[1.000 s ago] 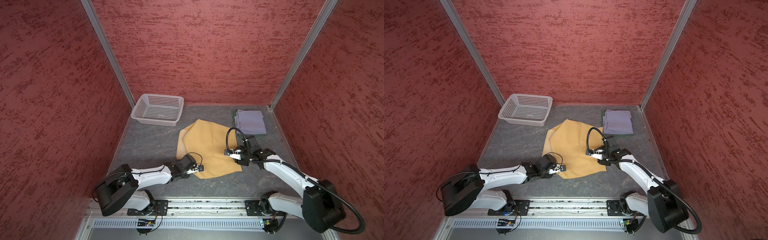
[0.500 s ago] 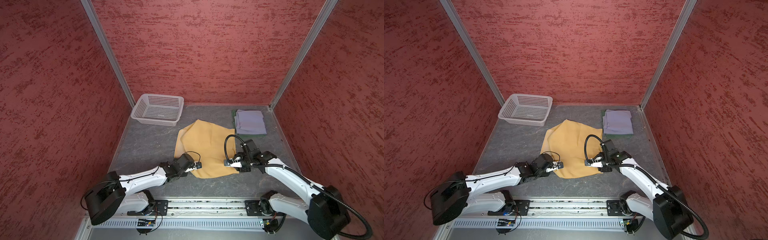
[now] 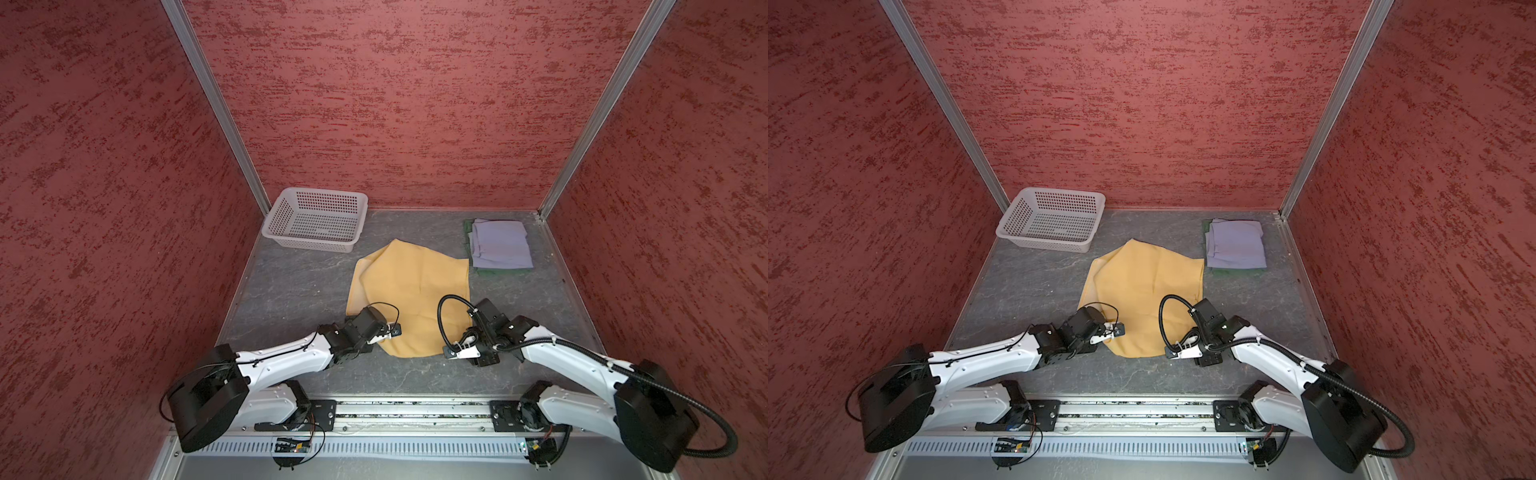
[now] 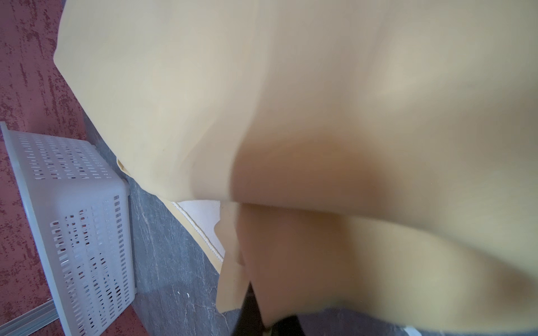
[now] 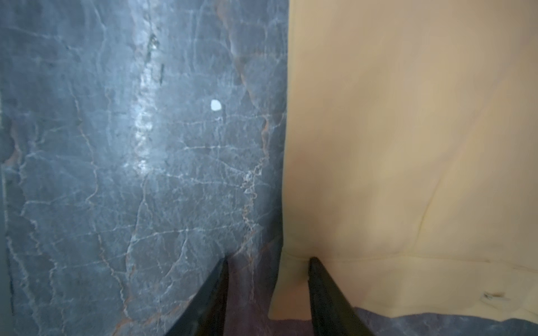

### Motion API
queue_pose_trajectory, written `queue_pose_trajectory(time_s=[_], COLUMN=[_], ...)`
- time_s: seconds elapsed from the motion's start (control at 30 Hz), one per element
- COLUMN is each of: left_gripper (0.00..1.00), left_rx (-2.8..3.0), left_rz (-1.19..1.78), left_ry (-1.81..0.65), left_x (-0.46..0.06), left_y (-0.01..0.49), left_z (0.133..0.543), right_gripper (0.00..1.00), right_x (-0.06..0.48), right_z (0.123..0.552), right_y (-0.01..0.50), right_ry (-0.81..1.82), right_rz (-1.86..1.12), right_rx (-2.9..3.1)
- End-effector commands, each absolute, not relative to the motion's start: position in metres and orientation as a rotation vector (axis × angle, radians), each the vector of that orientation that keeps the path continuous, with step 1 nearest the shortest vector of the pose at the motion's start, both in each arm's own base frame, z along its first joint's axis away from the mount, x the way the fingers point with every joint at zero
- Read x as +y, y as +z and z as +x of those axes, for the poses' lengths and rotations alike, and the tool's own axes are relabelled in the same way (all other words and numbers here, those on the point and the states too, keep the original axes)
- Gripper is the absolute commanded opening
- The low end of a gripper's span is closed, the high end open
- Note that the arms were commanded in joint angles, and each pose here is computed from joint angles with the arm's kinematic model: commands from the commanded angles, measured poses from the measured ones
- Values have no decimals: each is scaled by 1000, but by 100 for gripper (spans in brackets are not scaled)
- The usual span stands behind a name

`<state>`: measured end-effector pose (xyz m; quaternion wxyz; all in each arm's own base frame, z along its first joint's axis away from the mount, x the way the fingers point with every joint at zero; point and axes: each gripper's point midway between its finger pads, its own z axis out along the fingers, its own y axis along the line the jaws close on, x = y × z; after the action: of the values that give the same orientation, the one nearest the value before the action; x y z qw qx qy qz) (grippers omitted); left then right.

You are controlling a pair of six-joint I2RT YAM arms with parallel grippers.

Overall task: Fold and stack skirts
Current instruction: Fold the skirt at the center of the table.

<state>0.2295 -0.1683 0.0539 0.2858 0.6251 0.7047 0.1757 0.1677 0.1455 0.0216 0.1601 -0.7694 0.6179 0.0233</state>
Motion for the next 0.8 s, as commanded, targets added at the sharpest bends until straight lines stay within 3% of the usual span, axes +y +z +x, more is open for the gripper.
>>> queue_pose_trajectory(time_s=[0.0, 0.1, 0.2, 0.4, 0.77], left_gripper=[0, 0, 0, 0, 0], left_rx=[1886, 1885, 1884, 1878, 1935], left_rz=[1620, 1615, 1611, 1588, 1498], left_ry=[451, 447, 447, 439, 496], left_x=[-172, -172, -171, -172, -158], left_y=[64, 65, 65, 71, 102], left_z=[234, 235, 235, 237, 241], right_gripper=[45, 43, 34, 0, 0], right_x=[147, 148, 150, 141, 131], right_z=[178, 182, 187, 180, 155], right_y=[17, 15, 13, 3, 41], right_ry=[13, 1, -17, -12, 70], right_rz=[-2176, -2163, -2141, -2213, -2197], right_rx=[1778, 1787, 1794, 1844, 1938])
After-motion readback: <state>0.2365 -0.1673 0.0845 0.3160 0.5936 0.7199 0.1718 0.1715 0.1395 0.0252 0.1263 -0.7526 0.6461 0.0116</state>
